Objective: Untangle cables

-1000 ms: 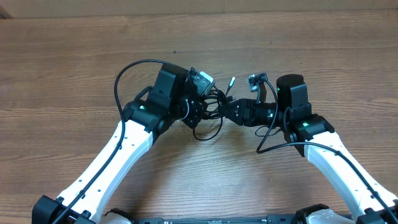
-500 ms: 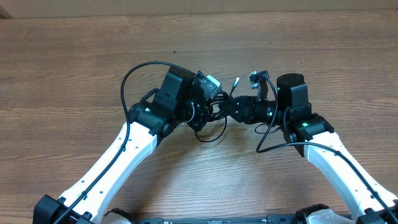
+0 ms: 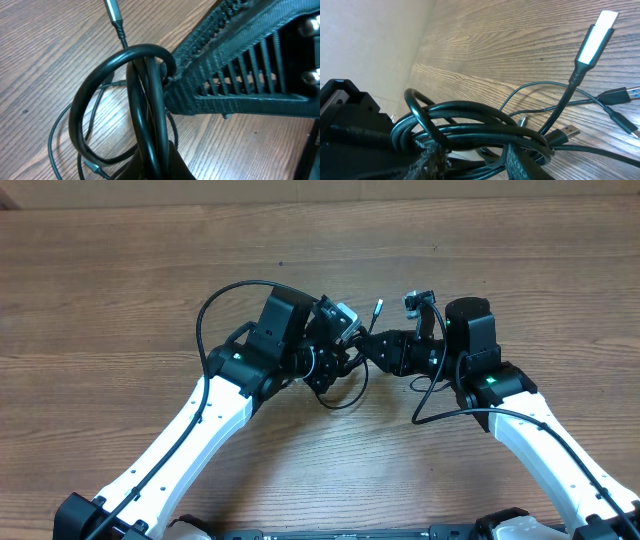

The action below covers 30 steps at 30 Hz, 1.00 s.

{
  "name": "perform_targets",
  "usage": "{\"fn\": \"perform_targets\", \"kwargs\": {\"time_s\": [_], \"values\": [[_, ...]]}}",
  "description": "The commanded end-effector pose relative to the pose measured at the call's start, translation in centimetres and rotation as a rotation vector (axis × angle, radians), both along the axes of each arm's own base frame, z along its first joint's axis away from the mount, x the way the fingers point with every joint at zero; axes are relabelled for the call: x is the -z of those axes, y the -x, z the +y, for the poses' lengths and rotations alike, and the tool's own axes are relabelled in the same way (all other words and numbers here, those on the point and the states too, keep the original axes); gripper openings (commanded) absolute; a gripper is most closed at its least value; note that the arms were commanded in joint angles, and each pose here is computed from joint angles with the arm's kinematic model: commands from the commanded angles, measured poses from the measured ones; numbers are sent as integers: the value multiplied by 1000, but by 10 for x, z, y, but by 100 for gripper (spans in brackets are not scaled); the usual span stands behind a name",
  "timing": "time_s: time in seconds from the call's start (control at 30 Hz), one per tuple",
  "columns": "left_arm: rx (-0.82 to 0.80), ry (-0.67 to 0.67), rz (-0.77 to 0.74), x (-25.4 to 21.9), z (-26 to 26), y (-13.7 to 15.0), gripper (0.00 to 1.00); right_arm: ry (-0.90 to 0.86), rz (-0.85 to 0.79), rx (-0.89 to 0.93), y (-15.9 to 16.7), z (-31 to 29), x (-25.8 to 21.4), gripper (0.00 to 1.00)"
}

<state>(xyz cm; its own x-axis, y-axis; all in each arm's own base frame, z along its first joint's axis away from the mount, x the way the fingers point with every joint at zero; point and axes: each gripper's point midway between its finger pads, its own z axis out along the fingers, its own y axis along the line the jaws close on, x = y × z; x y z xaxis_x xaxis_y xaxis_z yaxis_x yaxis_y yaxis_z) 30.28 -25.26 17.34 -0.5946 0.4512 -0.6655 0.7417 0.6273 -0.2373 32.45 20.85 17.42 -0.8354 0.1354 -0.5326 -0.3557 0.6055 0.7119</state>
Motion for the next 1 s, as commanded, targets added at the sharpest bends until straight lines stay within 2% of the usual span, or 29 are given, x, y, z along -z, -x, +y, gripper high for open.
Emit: {"fn": "perform_targets", "kwargs": {"time_s": [0.0, 0.03, 0.27, 0.33, 0.43, 0.97], "values": [[70, 65, 27, -8, -14, 12, 4, 14, -56, 24, -7, -2, -11, 42], [70, 65, 28, -8, -14, 12, 4, 14, -55, 25, -7, -2, -11, 48], [70, 65, 29, -8, -14, 13, 4, 10, -49, 27, -7, -2, -11, 46], [71, 65, 30, -8, -14, 13, 4, 9, -48, 25, -7, -2, -11, 41], [76, 65, 29, -8, -15, 14, 4, 9, -48, 25, -7, -2, -11, 40], [109, 64, 28, -8, -25, 23, 4, 12, -41, 24, -6, -2, -10, 18]]}}
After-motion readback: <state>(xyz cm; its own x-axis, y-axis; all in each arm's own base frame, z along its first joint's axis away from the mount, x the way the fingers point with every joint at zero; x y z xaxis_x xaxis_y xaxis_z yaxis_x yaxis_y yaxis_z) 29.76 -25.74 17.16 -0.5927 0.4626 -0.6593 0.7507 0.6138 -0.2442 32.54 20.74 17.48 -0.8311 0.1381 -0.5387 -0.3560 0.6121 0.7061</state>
